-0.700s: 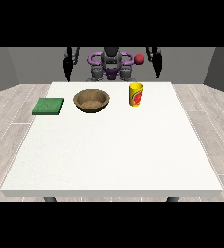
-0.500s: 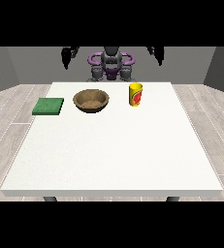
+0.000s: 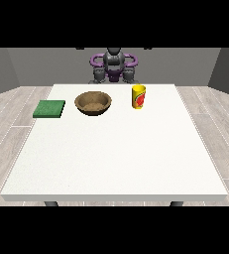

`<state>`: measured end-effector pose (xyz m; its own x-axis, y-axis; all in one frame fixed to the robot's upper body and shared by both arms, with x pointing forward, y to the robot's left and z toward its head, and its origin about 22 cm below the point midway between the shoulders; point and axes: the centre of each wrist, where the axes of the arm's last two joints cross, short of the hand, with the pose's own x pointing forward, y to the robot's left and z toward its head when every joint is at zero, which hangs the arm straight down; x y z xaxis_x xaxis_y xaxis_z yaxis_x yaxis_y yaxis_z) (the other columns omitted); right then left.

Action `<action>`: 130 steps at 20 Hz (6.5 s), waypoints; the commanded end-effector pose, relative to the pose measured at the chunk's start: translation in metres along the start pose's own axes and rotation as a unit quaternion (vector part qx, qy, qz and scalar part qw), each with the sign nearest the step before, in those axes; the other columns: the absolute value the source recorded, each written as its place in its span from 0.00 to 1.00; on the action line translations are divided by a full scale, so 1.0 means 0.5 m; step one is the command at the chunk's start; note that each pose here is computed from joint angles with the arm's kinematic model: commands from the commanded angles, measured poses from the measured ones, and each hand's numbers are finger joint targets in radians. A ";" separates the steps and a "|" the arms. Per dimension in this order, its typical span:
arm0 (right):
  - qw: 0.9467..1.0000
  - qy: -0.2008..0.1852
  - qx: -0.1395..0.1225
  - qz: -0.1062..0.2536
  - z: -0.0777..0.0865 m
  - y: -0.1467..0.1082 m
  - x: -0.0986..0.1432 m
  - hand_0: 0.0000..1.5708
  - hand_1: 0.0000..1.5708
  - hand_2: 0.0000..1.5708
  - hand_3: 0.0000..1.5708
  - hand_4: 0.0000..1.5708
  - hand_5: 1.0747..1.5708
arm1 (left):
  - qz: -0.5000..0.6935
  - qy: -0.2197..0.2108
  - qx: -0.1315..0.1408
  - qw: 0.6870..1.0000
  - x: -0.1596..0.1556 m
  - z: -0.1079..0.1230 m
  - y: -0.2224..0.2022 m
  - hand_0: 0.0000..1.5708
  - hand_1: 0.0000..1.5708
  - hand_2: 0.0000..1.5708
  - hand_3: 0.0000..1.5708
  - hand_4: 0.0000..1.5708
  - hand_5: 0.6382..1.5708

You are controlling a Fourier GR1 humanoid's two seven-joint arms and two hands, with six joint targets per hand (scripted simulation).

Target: Pick the cup and pour the ball into the bowl, then pick the bowl and place it on the pad

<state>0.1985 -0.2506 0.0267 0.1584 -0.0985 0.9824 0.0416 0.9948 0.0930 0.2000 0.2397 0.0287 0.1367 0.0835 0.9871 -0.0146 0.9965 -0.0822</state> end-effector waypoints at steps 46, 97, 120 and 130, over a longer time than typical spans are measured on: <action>0.969 -0.231 0.091 0.001 -0.054 -0.270 0.022 0.00 0.00 0.00 0.00 0.15 0.99 | -0.156 -0.233 0.098 0.955 -0.239 -0.205 -0.026 0.63 0.63 0.77 0.63 0.48 0.97; 0.997 -0.074 0.012 0.003 -0.155 -0.303 -0.008 0.00 0.00 0.00 0.00 0.44 0.99 | -0.801 -0.168 0.039 0.573 0.053 -0.319 -0.407 0.00 0.00 0.73 0.92 0.57 1.00; 0.987 -0.113 -0.091 -0.064 -0.176 -0.237 -0.042 0.00 0.00 0.00 0.00 0.00 1.00 | -0.065 -0.251 -0.067 0.963 0.368 -0.280 -0.080 0.00 0.00 0.00 0.00 0.15 0.91; 0.986 -0.131 -0.065 -0.077 -0.225 -0.112 -0.089 0.00 0.00 0.00 0.00 0.00 0.99 | -0.046 -0.267 -0.060 0.961 0.466 -0.271 0.195 0.00 0.00 0.00 0.00 0.20 0.94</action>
<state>0.2995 -0.3237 -0.0244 -0.1177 -0.2230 0.9677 0.1965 0.9500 0.2429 0.3714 0.3128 0.2159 -0.3672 -0.0058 0.9301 0.1051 0.9933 0.0477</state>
